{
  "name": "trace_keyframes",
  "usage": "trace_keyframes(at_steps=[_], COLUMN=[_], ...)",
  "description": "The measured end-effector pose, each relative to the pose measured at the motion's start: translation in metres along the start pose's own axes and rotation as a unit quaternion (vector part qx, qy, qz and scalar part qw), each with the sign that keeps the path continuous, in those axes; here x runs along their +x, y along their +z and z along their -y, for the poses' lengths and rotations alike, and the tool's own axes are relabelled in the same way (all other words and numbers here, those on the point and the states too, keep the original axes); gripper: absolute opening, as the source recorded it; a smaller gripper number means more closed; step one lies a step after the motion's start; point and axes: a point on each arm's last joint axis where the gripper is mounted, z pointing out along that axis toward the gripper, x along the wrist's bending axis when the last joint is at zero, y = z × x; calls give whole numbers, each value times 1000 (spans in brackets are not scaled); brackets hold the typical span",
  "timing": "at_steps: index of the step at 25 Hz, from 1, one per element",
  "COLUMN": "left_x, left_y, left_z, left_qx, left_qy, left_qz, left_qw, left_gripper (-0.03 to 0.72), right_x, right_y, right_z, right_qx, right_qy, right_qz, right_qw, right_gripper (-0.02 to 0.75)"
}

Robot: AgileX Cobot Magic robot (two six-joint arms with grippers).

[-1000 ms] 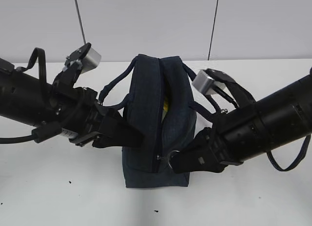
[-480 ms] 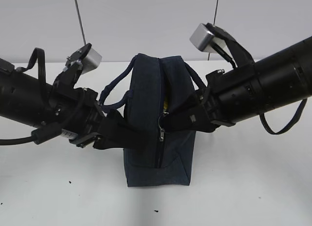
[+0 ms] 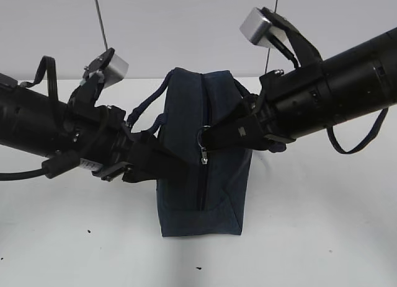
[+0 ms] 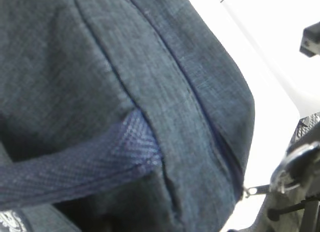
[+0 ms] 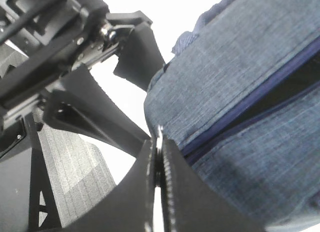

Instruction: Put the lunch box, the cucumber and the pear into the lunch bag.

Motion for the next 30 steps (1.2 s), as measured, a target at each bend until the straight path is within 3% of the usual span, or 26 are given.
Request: trace_keyframes(at_steps=[7, 15, 30], left_x=[1, 2, 4], left_y=[0, 0, 1], left_z=[-1, -1, 0], left_qx=[-4, -7, 1], left_qy=[-1, -1, 6], left_qz=[-7, -14, -17], left_qw=[1000, 1000, 1000], left_gripper=[173, 1, -12], right_x=[0, -6, -34], right_y=[-5, -2, 1], right_z=[-15, -25, -52], right_qx=[-21, -30, -68], right_qy=[-17, -24, -21], right_qz=[13, 26, 72], right_qw=[1000, 999, 995], right_gripper=[6, 6, 6])
